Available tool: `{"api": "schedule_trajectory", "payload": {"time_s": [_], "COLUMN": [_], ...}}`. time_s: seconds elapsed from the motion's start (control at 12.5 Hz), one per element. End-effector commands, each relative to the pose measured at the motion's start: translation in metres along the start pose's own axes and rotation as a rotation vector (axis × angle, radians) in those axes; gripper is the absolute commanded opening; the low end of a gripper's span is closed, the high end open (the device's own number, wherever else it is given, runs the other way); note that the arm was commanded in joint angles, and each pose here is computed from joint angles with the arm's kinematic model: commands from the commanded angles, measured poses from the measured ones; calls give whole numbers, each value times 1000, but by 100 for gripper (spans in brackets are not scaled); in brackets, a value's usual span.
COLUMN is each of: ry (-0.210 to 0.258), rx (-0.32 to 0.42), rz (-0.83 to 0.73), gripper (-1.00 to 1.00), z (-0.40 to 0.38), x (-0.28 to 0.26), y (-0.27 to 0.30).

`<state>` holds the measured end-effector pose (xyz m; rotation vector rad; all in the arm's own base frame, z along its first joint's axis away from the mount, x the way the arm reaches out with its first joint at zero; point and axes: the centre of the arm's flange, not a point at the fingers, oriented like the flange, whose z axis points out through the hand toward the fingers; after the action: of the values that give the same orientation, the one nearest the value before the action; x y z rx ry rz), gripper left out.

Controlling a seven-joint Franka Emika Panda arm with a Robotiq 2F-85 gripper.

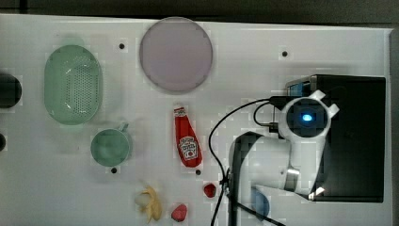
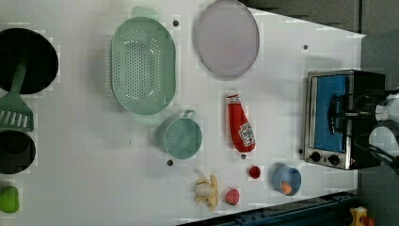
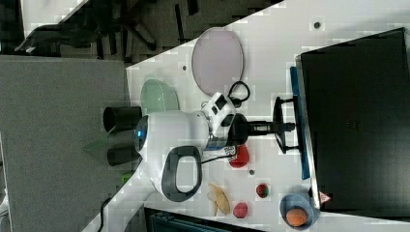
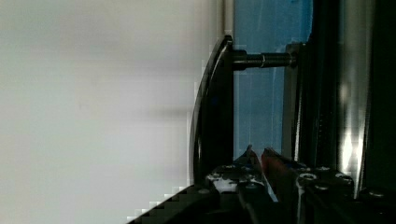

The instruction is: Flap open oven.

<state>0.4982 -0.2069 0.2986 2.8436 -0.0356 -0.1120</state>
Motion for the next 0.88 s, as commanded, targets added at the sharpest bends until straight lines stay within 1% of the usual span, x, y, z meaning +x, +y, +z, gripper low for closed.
{"api": "schedule_trajectory", "payload": {"time_s": [0.08,0.24,0.48,0.64,0.88], "ry": [-13,-22,-39,-32,-7], "rx": [-55,-106,-164,-236,-327], "rz": [29,18,35,42,77], "gripper": [-65,-65,-65,-65,-65], "z": [5,14,37,54,79], "x": [9,13,16,17,16], "y": [-68,-94,-138,-164,-198]}}
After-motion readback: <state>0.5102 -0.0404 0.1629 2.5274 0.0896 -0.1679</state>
